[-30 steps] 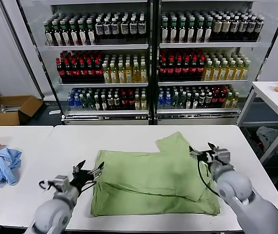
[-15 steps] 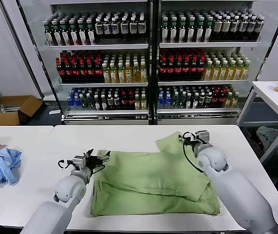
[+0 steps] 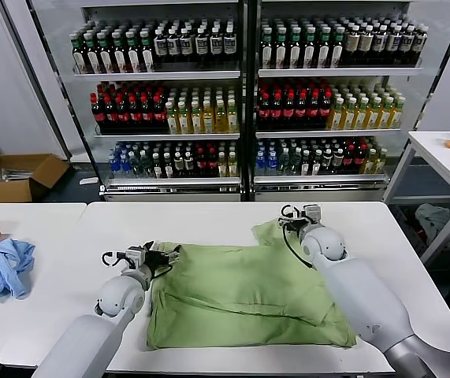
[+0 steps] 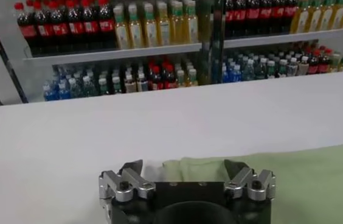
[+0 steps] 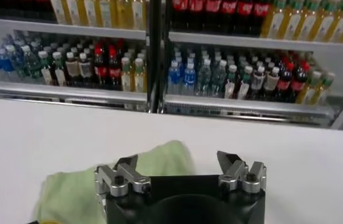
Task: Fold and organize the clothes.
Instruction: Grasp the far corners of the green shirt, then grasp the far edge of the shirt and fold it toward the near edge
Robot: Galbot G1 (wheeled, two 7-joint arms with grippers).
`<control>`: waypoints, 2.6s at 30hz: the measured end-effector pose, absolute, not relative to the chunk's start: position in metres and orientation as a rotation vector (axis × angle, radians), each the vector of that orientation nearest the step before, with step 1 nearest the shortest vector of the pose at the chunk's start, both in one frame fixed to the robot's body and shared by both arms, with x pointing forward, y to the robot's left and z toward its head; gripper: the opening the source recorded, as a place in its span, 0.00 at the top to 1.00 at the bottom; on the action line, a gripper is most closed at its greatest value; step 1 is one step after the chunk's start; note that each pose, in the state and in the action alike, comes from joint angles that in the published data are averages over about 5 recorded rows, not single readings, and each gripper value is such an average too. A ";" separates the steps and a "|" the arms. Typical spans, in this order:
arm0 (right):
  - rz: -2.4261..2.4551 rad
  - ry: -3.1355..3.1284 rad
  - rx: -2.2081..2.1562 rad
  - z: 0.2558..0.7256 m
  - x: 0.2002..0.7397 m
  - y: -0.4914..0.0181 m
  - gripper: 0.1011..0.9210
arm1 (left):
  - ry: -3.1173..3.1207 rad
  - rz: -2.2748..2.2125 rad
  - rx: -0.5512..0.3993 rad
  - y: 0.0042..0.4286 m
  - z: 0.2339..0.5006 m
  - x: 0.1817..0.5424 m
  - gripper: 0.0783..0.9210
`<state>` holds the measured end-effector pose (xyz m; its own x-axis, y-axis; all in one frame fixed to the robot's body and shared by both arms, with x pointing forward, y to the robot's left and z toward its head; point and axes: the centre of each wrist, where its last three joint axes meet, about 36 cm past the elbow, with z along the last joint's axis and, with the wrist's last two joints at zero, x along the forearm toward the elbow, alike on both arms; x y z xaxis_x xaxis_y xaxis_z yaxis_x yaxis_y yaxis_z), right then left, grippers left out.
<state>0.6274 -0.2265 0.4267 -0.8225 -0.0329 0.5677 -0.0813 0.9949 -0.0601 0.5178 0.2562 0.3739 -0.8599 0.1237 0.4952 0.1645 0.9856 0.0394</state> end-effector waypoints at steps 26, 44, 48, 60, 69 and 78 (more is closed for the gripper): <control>-0.029 -2.460 0.141 0.405 0.626 -0.228 0.87 | -2.615 -0.015 -0.292 0.266 0.373 0.508 0.89; -0.076 -2.607 0.238 0.459 0.587 -0.240 1.00 | -2.718 0.109 -0.381 0.277 0.402 0.481 0.94; -0.086 -2.646 0.245 0.476 0.571 -0.252 1.00 | -2.731 0.126 -0.397 0.280 0.410 0.471 0.94; -0.086 -2.728 0.246 0.509 0.504 -0.286 1.00 | -2.739 0.165 -0.430 0.291 0.429 0.433 0.94; -0.073 -2.732 0.226 0.513 0.441 -0.300 1.00 | -2.710 0.155 -0.456 0.294 0.434 0.397 0.94; -0.062 -2.698 0.185 0.505 0.392 -0.301 1.00 | -2.641 0.104 -0.460 0.296 0.426 0.368 0.95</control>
